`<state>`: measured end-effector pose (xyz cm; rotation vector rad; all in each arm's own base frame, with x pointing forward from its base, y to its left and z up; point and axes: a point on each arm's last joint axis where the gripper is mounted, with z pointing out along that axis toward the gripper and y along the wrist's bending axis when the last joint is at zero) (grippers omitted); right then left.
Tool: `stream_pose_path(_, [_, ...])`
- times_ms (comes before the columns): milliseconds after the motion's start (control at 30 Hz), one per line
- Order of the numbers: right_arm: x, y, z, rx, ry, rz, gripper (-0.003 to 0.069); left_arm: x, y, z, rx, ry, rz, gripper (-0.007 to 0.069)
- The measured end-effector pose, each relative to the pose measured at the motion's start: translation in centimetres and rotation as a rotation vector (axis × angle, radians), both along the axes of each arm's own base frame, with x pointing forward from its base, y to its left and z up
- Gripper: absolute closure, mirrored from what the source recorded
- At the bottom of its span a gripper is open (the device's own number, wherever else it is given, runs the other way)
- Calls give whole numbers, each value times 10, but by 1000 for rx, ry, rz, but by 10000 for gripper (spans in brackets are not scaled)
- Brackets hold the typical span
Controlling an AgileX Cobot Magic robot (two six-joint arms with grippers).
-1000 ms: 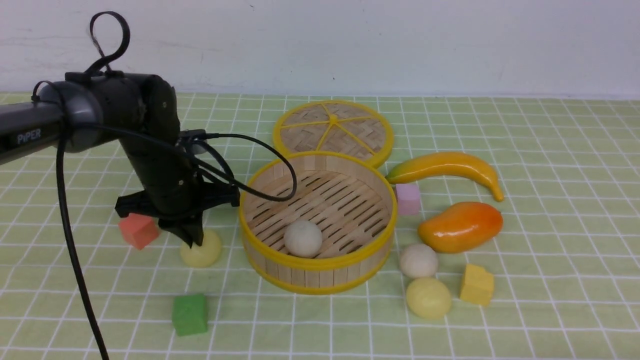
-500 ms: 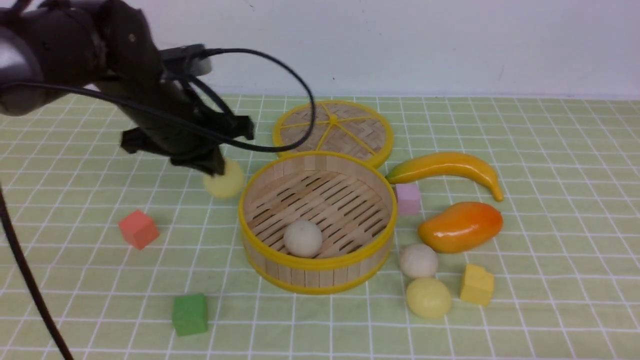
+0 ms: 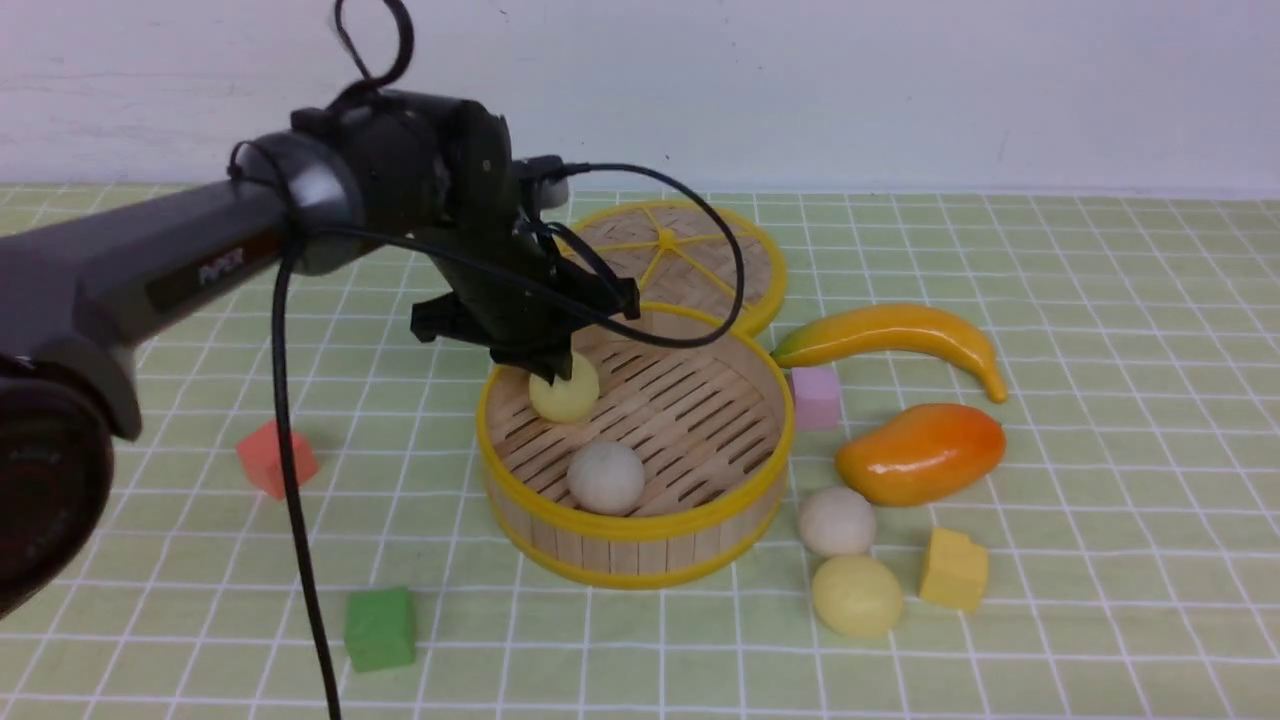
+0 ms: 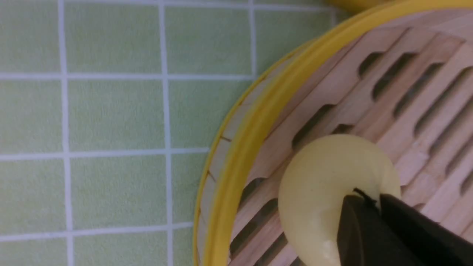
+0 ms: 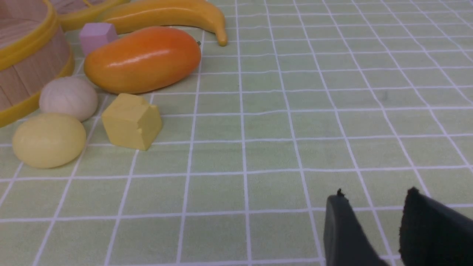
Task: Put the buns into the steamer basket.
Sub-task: Use the left arm to put the steamed stuffed bun into the steamer, then use the right arm to grab a steamed stuffed bun
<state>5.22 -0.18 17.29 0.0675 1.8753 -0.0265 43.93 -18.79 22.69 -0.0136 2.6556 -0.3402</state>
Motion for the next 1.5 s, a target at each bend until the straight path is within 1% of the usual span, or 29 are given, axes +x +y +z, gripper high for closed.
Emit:
stream_pose_path(100, [0, 0, 0, 0, 0, 0, 418, -1, 0, -2, 1, 15, 7, 546])
stream_pose_path(133, [0, 0, 0, 0, 0, 0, 418, -2, 1, 0, 5, 27, 7, 491])
stream_pose_path(167, [0, 0, 0, 0, 0, 0, 418, -2, 1, 0, 7, 28, 7, 483])
stream_pose_path(200, [0, 0, 0, 0, 0, 0, 418, -6, 2, 5, 13, 44, 5, 410])
stream_pose_path(233, [0, 0, 0, 0, 0, 0, 418, -6, 2, 5, 14, 47, 5, 390])
stream_pose_path(267, [0, 0, 0, 0, 0, 0, 418, -12, 5, 15, 26, 61, 0, 306])
stream_pose_path(333, [0, 0, 0, 0, 0, 0, 418, -19, 8, 31, 37, 54, -15, 223])
stream_pose_path(400, [0, 0, 0, 0, 0, 0, 418, -32, 15, 62, 47, 16, -34, 135])
stream_pose_path(467, [0, 0, 0, 0, 0, 0, 418, -50, 25, 101, 62, -49, -52, 73])
stream_pose_path(533, [0, 0, 0, 0, 0, 0, 418, -76, 38, 144, 71, -123, -57, 46])
stream_pose_path(567, [0, 0, 0, 0, 0, 0, 418, -78, 39, 148, 70, -130, -56, 45])
stream_pose_path(600, [0, 0, 0, 0, 0, 0, 418, -107, 52, 185, 65, -192, -52, 45])
stream_pose_path(633, [0, 0, 0, 0, 0, 0, 418, -113, 55, 192, 62, -205, -51, 47])
stream_pose_path(667, [0, 0, 0, 0, 0, 0, 418, -141, 67, 221, 48, -255, -48, 63])
stream_pose_path(733, [0, 0, 0, 0, 0, 0, 418, -174, 81, 246, 29, -316, -55, 100])
stream_pose_path(767, [0, 0, 0, 0, 0, 0, 418, -178, 82, 249, 27, -325, -58, 100])
stream_pose_path(800, [0, 0, 0, 0, 0, 0, 418, -208, 93, 263, 6, -380, -76, 142])
stream_pose_path(900, [0, 0, 0, 0, 0, 0, 418, -265, 115, 272, -33, -476, -95, 260])
stream_pose_path(933, [0, 0, 0, 0, 0, 0, 418, -280, 121, 274, -53, -509, -96, 287])
stream_pose_path(967, [0, 0, 0, 0, 0, 0, 418, -282, 121, 270, -53, -503, -97, 305])
stream_pose_path(1067, [0, 0, 0, 0, 0, 0, 418, -338, 142, 252, -121, -611, -96, 459])
stream_pose_path(1167, [0, 0, 0, 0, 0, 0, 418, -378, 157, 212, -198, -674, -78, 595])
stream_pose_path(1200, [0, 0, 0, 0, 0, 0, 418, -391, 162, 201, -223, -703, -67, 622])
stream_pose_path(1267, [0, 0, 0, 0, 0, 0, 418, -406, 169, 166, -242, -710, -44, 638])
stream_pose_path(1300, [0, 0, 0, 0, 0, 0, 418, -405, 169, 162, -238, -696, -42, 638])
stream_pose_path(1333, [0, 0, 0, 0, 0, 0, 418, -413, 173, 130, -240, -681, -24, 638])
stream_pose_path(1367, [0, 0, 0, 0, 0, 0, 418, -415, 174, 131, -246, -691, -22, 638])
stream_pose_path(1433, [0, 0, 0, 0, 0, 0, 418, -421, 177, 91, -245, -669, -10, 638])
stream_pose_path(1500, [0, 0, 0, 0, 0, 0, 418, -423, 178, 77, -262, -702, -6, 638])
